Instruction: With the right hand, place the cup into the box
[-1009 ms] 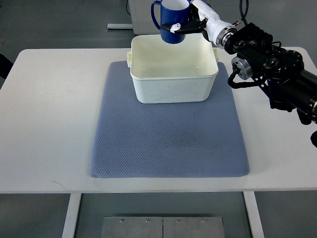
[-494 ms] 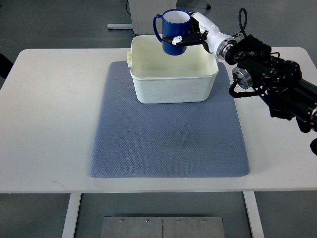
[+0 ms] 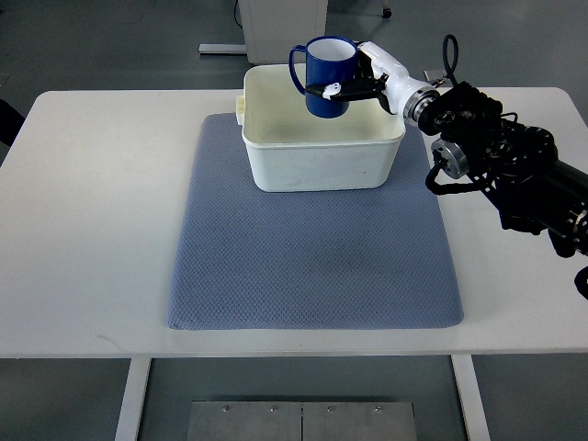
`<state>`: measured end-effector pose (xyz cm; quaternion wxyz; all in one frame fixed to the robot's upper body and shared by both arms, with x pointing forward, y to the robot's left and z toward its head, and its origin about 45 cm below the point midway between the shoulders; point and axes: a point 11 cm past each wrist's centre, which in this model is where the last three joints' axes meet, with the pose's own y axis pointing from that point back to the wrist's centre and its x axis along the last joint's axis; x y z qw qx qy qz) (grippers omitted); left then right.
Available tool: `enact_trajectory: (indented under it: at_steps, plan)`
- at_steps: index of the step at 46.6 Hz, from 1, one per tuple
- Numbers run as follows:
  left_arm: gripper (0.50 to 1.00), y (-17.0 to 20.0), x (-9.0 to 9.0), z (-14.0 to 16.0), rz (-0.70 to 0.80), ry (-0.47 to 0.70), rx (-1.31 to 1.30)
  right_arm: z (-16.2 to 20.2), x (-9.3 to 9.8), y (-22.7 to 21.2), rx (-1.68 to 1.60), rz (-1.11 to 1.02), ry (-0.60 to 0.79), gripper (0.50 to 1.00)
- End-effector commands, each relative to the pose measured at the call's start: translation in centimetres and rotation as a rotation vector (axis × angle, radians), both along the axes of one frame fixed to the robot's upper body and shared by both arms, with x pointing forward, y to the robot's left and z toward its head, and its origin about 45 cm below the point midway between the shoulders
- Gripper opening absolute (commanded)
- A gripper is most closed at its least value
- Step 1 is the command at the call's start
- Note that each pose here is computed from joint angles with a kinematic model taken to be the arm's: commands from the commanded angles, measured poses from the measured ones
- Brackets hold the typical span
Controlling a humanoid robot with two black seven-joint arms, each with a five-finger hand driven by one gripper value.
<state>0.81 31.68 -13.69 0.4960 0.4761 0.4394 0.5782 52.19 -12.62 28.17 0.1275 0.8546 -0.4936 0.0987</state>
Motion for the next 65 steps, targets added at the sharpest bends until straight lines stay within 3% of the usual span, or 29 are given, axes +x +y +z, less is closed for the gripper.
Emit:
enact_trajectory:
  at_steps: [1,10,11,14,15,16,65]
  plan:
    - [1.0,0.03,-0.02,0.0,0.0,0.002,0.001,0.01,0.01,-0.02,0.004,-0.002,-0.001,0.5]
    - [1.0,-0.02,-0.01,0.0,0.0,0.001,-0.001,0.02,0.11,-0.23,0.004,-0.02,-0.004,0.5]
    - [1.0,-0.02,0.0,0.0,0.0,0.0,-0.001,0.02,0.11,-0.23,0.004,-0.02,-0.004,0.574]
    - [1.0,-0.02,0.0,0.0,0.0,0.0,-0.001,0.15,0.16,-0.25,0.012,-0.025,-0.005,0.863]
    - [1.0,-0.02,0.0,0.0,0.0,0.0,-0.001,0.21,0.18,-0.24,0.016,-0.027,-0.005,0.94]
    - [1.0,-0.01,0.0,0.0,0.0,0.0,0.001,0.22,0.19,-0.26,0.022,-0.029,-0.004,0.987]
    - [1.0,-0.01,0.0,0.0,0.0,0.0,0.001,0.37,0.26,-0.37,0.033,-0.037,-0.006,1.0]
